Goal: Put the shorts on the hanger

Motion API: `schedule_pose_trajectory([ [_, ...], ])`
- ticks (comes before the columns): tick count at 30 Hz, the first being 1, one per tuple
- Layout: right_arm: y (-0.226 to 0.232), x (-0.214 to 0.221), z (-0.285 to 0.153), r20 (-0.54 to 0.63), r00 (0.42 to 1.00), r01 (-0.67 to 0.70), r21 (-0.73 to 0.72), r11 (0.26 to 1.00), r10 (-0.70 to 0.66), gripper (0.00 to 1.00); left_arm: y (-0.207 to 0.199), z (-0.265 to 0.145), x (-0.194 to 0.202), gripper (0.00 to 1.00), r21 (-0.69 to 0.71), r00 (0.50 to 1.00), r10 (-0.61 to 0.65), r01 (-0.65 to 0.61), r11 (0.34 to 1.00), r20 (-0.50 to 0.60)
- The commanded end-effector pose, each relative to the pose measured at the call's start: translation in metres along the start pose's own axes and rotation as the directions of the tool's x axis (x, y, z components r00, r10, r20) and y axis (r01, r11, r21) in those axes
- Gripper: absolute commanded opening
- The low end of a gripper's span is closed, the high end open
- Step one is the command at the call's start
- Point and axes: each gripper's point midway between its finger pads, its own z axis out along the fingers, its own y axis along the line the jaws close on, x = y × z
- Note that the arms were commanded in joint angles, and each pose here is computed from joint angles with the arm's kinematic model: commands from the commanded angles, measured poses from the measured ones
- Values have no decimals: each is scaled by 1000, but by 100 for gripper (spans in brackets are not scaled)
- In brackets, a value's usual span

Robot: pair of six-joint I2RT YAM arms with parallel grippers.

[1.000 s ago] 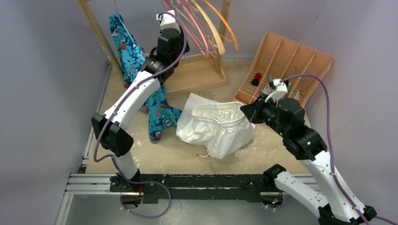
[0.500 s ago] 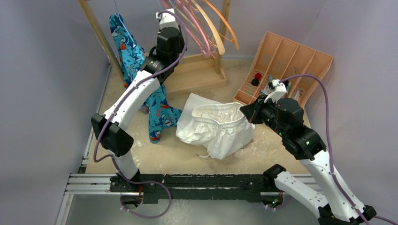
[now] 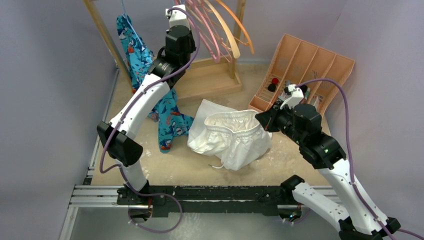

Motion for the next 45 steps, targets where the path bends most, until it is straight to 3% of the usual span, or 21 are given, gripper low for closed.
schedule_pose_trajectory([
  [1, 13, -25, -6, 78, 997, 14, -42, 999, -10, 0, 2, 1, -7, 18, -22, 1000, 18, -17, 1000, 13],
  [4, 14, -24, -4, 69, 998, 14, -47, 999, -11, 0, 6, 3, -3, 20, -49, 999, 32, -32, 998, 5],
  [7, 14, -23, -5, 67, 998, 15, -49, 999, -12, 0, 9, 1, -9, 1, -60, 999, 45, -43, 997, 16],
  [8, 14, -23, -5, 66, 998, 16, -49, 999, -13, 0, 10, -1, -13, 0, -62, 999, 41, -40, 997, 25],
  [16, 16, -22, -6, 70, 997, 14, -66, 998, -9, 0, 13, -19, -50, 0, -37, 994, -11, 15, 999, 111],
  [29, 18, -22, -4, 63, 998, 6, -72, 997, -2, 0, 11, -36, -60, 0, 43, 985, -14, 6, 999, 171],
  [37, 13, -22, -1, 50, 999, -6, -35, 999, 7, 0, 5, -77, -46, 0, 200, 987, -131, 111, 974, 90],
  [45, 11, -24, -2, 64, 998, -10, -25, 1000, 11, 0, 14, -126, -23, 0, 290, 994, -100, 111, 950, -52],
])
